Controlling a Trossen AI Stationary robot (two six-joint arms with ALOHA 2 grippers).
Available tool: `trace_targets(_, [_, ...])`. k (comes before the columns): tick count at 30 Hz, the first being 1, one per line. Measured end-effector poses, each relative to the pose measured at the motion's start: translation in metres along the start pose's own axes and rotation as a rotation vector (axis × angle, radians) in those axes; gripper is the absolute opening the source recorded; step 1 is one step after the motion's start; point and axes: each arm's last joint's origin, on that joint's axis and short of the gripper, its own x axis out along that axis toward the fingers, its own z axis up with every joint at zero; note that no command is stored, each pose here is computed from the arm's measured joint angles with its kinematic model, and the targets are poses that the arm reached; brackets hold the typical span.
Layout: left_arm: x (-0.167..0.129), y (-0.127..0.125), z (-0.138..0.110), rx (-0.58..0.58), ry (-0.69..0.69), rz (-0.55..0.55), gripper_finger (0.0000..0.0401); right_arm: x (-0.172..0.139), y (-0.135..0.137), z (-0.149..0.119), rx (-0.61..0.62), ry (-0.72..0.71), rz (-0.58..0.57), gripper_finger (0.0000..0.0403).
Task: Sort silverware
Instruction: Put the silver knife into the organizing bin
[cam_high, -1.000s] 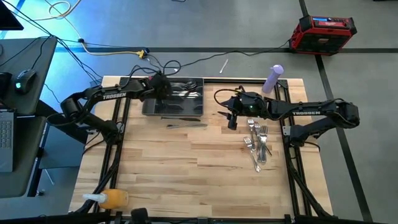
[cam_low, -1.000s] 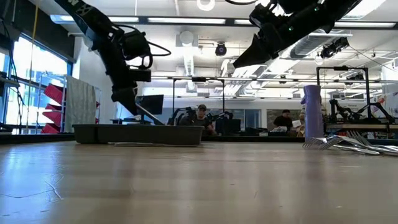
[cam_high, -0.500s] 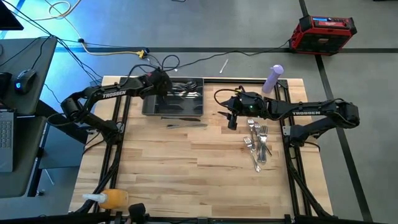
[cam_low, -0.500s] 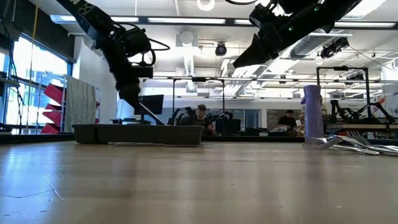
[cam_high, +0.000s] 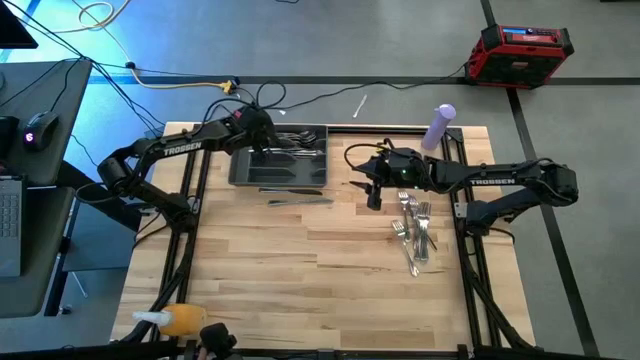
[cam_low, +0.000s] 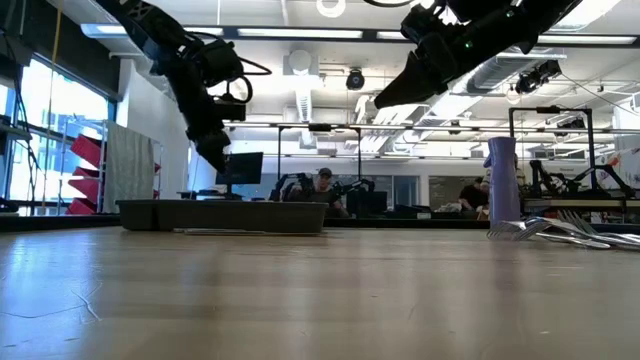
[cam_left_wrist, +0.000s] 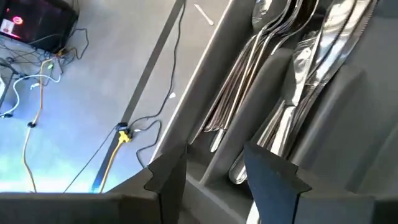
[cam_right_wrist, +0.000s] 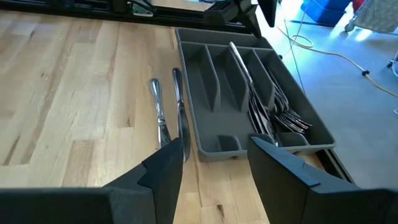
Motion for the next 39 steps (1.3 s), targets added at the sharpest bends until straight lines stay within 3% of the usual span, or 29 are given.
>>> trace_targets(7, [0.000, -0.008, 0.002, 0.018, -0.023, -0.189, 0.0139, 0.000, 0.001, 0.000, 0.000, -0.006, 0.029, 0.0167])
trace_targets(15, [0.022, 0.000, -0.023, -0.104, 0.219, -0.179, 0.0067, 0.000, 0.001, 0.000, 0.000, -0.007, 0.031, 0.0167])
trace_targets(24, [0.015, 0.009, -0.030, -0.172, 0.377, -0.113, 0.0007, 0.000, 0.001, 0.001, 0.000, -0.012, 0.030, 0.0167])
trace_targets(29, [0.020, 0.011, -0.036, -0.248, 0.434, -0.183, 0.0002, 0.000, 0.001, 0.001, 0.000, -0.014, 0.029, 0.0167])
trace_targets(39, [0.047, 0.002, -0.034, -0.240, 0.446, -0.183, 0.0000, 0.000, 0.001, 0.001, 0.008, -0.015, 0.030, 0.0167])
